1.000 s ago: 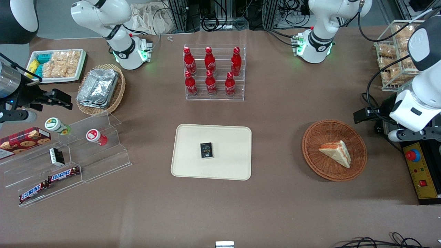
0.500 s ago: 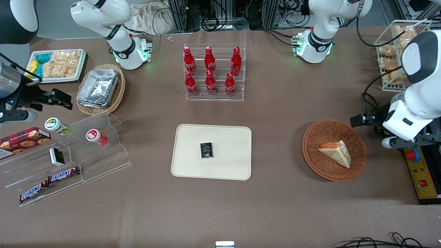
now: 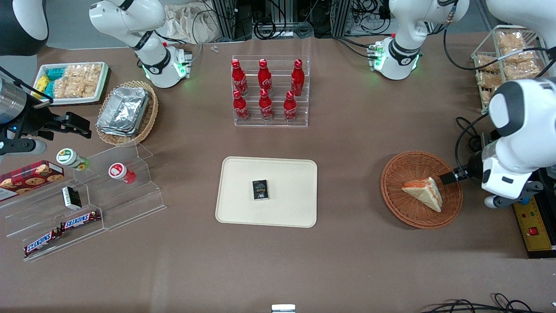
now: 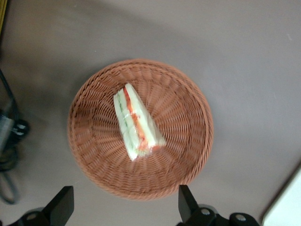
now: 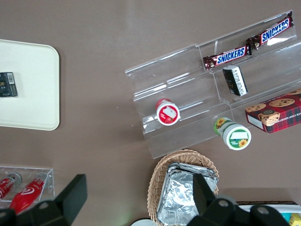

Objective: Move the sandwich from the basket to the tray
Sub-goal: 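Move the left gripper over the sandwich in the wicker basket and lower it, then close the left gripper on the wrapped sandwich in the basket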

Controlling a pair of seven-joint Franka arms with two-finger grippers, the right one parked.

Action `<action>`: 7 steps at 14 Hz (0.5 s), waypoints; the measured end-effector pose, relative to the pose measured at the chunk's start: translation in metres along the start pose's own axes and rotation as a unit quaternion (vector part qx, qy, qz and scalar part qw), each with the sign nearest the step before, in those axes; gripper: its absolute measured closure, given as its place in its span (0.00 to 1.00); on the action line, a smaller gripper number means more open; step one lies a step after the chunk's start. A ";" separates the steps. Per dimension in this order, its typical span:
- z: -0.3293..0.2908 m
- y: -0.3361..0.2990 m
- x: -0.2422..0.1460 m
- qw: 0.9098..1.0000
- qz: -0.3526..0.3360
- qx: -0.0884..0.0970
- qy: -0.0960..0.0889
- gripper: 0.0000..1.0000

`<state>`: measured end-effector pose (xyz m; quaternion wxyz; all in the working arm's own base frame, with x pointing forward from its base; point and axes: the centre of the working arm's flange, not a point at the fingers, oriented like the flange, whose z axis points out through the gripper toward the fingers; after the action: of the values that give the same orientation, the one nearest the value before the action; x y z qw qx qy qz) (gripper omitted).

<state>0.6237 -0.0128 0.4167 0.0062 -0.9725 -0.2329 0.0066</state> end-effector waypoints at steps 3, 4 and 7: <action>0.052 -0.001 -0.009 0.994 -0.108 -0.006 0.016 0.00; 0.064 0.000 -0.011 0.991 -0.130 -0.002 0.013 0.00; 0.091 0.003 -0.011 0.986 -0.168 0.009 0.008 0.00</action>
<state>0.6143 -0.0199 0.3261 0.0178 -0.9195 -0.3926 -0.0001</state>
